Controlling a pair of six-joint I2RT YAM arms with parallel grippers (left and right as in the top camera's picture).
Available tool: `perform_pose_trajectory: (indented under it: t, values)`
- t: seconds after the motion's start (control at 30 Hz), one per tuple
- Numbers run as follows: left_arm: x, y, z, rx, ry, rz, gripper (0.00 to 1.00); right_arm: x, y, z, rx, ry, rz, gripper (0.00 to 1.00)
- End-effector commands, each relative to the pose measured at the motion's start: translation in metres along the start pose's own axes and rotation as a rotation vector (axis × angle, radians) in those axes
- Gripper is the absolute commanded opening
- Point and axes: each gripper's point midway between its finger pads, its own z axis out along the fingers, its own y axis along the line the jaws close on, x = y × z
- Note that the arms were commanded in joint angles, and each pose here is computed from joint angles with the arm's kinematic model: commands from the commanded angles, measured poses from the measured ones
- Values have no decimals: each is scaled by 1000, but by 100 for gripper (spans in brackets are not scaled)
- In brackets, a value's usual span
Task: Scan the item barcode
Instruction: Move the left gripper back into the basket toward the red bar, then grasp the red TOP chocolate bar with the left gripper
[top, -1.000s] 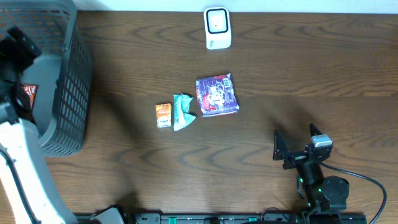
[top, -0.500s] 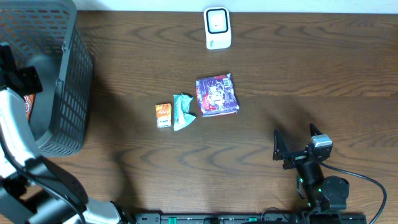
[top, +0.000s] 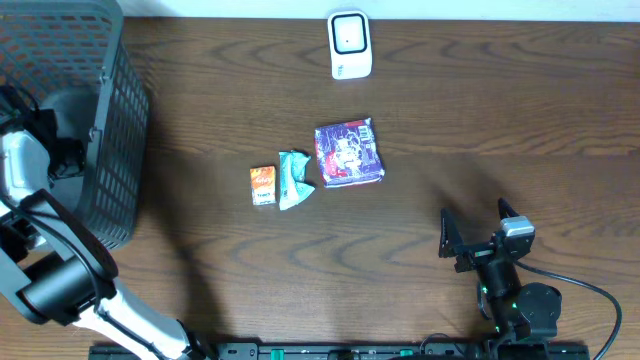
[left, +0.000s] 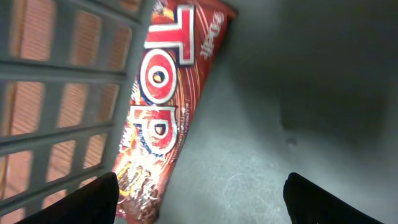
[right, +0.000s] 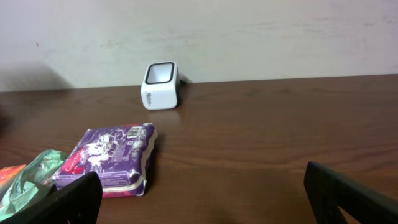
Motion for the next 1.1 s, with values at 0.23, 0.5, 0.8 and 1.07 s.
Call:
perform_pose_trajectory:
  t: [0.23, 0.5, 0.8, 1.07]
  values:
    - [11, 16, 32, -10, 35, -30, 84, 1, -1, 0, 5, -1, -13, 99]
    - [14, 4, 46, 131, 6, -36, 91, 1, -1, 0, 5, -1, -13, 99]
    - [39, 5, 68, 156, 91, -93, 82, 1, -1, 0, 5, -1, -13, 99]
    - [46, 0, 64, 183, 121, -115, 8, 1, -1, 0, 5, -1, -13, 99]
